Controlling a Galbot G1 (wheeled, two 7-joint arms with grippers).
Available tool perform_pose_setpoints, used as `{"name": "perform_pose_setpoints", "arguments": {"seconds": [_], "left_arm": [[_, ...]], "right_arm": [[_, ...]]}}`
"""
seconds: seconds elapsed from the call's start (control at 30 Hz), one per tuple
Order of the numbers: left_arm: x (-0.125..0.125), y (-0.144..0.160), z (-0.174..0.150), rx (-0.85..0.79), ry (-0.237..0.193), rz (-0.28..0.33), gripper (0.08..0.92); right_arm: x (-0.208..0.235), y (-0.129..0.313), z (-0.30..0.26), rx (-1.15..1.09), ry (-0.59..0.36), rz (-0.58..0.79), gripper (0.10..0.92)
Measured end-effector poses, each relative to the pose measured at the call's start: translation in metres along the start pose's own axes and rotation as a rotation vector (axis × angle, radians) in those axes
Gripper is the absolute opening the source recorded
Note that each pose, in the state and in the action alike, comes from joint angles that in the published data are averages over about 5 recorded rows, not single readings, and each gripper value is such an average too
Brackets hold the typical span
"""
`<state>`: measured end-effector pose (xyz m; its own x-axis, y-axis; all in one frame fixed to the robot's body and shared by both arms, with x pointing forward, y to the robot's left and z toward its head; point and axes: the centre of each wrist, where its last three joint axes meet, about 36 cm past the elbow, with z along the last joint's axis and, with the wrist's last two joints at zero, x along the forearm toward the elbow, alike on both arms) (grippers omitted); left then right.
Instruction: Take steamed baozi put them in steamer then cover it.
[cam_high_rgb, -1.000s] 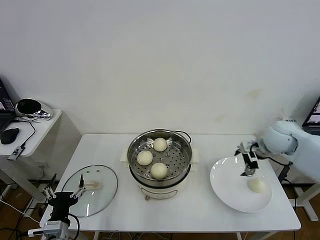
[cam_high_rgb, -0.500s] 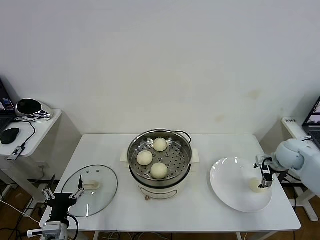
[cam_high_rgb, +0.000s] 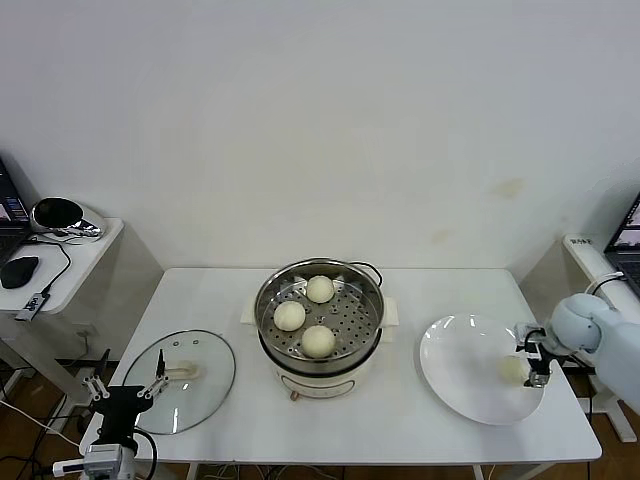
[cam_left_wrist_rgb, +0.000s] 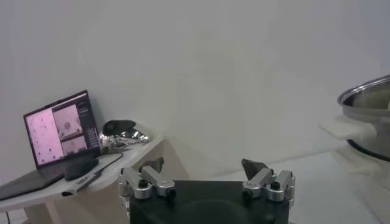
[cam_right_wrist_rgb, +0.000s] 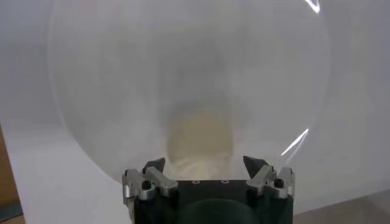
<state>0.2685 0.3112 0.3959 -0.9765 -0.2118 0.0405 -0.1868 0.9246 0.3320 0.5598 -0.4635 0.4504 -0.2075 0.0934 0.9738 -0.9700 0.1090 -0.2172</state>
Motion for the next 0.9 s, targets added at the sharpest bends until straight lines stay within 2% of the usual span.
{"name": "perform_pose_setpoints", "arguments": {"seconds": [0.23, 0.57, 0.9], "left_arm": [[0.0, 0.001, -0.001, -0.001, -0.004, -0.001, 0.823], [0.001, -0.002, -0.003, 0.0, -0.009, 0.004, 0.823], [-0.002, -0.005, -0.007, 0.006, -0.019, 0.007, 0.823]], "right_arm": [[-0.004, -0.001, -0.003, -0.001, -0.006, 0.002, 0.727], [-0.002, -0.003, -0.005, 0.004, -0.014, 0.002, 0.619], [0.037, -0.02, -0.01, 0.009, -0.029, 0.021, 0.578]]}}
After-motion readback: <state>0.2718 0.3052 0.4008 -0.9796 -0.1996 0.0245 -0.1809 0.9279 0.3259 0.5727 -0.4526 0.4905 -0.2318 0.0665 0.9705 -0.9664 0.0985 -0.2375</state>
